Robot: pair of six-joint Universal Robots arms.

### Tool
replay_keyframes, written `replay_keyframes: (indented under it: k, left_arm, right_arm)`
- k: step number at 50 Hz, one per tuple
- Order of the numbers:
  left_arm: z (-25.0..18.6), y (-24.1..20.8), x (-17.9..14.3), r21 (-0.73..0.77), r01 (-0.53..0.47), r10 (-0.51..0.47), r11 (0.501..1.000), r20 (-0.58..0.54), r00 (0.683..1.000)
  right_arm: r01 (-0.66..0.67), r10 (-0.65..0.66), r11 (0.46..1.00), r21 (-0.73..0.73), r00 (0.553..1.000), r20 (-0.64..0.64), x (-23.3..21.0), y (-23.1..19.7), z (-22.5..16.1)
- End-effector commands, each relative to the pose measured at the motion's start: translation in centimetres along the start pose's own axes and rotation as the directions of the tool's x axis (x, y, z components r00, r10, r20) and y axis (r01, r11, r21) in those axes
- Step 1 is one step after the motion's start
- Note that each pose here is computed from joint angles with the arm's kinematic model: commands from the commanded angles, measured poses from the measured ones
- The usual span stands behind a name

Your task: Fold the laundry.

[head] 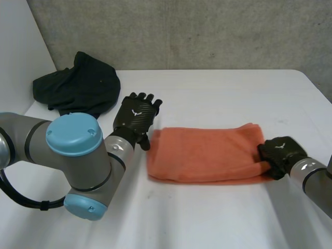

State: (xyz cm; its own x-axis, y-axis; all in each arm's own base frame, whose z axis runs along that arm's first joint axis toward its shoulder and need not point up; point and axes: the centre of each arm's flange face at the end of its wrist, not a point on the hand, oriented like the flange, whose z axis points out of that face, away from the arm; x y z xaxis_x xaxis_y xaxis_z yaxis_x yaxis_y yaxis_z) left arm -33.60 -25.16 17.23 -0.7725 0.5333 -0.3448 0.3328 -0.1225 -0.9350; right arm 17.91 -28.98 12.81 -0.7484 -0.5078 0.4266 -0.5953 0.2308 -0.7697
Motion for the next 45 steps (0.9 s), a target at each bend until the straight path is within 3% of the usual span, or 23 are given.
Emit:
replay_keyframes:
  k: [1,5,11,16,17,20,23,27,28,31,37,42,45]
  left_arm:
    - [-0.8,-0.8,-1.2,-0.018,0.003,-0.002,1.0,0.018,1.0]
    - [-0.9,-1.5,-2.9,-0.011,0.012,-0.012,1.0,0.059,0.998]
    - [-1.2,-2.4,-4.5,0.006,0.019,-0.019,1.0,0.104,0.994]
    - [-1.4,-2.3,-4.9,-0.005,0.03,-0.029,1.0,0.139,0.99]
    - [-1.5,-2.3,-4.9,-0.007,0.034,-0.033,0.999,0.141,0.989]
    - [-1.5,-2.3,-4.6,-0.003,0.058,-0.057,0.998,0.136,0.989]
    - [-1.3,-2.5,-4.4,0.011,0.095,-0.096,0.995,0.131,0.987]
    - [-1.2,-3.4,-3.3,0.042,0.134,-0.137,0.99,0.1,0.985]
    - [-1.1,-3.6,-2.4,0.049,0.145,-0.148,0.988,0.073,0.986]
    - [-1.0,-3.7,-0.5,0.044,0.155,-0.156,0.987,0.018,0.988]
    - [-1.1,-2.8,3.6,-0.051,0.186,-0.192,0.981,-0.149,0.97]
    - [-0.6,-1.0,5.7,-0.156,0.25,-0.279,0.956,-0.212,0.937]
    - [-0.1,0.3,6.1,-0.211,0.241,-0.285,0.947,-0.211,0.935]
  right_arm:
    - [0.119,-0.112,0.992,0.035,0.981,-0.159,1.5,-2.0,0.9]
    - [0.19,-0.177,0.967,0.171,0.98,-0.092,-2.5,-5.8,0.1]
    - [0.248,-0.272,0.886,0.391,0.962,0.005,-9.3,-10.6,-2.7]
    - [0.242,-0.379,0.808,0.538,0.912,0.159,-15.3,-10.8,-5.3]
    - [0.227,-0.413,0.8,0.555,0.879,0.236,-17.0,-9.8,-5.8]
    - [0.21,-0.428,0.803,0.557,0.854,0.295,-17.9,-8.9,-5.7]
    - [0.19,-0.407,0.82,0.54,0.857,0.315,-17.8,-8.6,-5.8]
    - [0.087,-0.283,0.866,0.493,0.898,0.337,-15.9,-9.3,-5.4]
    - [0.004,-0.171,0.889,0.458,0.931,0.323,-13.2,-10.0,-4.9]
    - [-0.154,0.029,0.906,0.395,0.952,0.306,-9.2,-10.6,-4.0]
    - [-0.41,0.319,0.884,0.225,0.88,0.351,-6.4,-9.9,-2.4]
    - [-0.438,0.377,0.892,0.113,0.858,0.349,-6.9,-8.4,-0.7]
    - [-0.428,0.377,0.9,0.079,0.858,0.349,-7.2,-7.9,0.0]
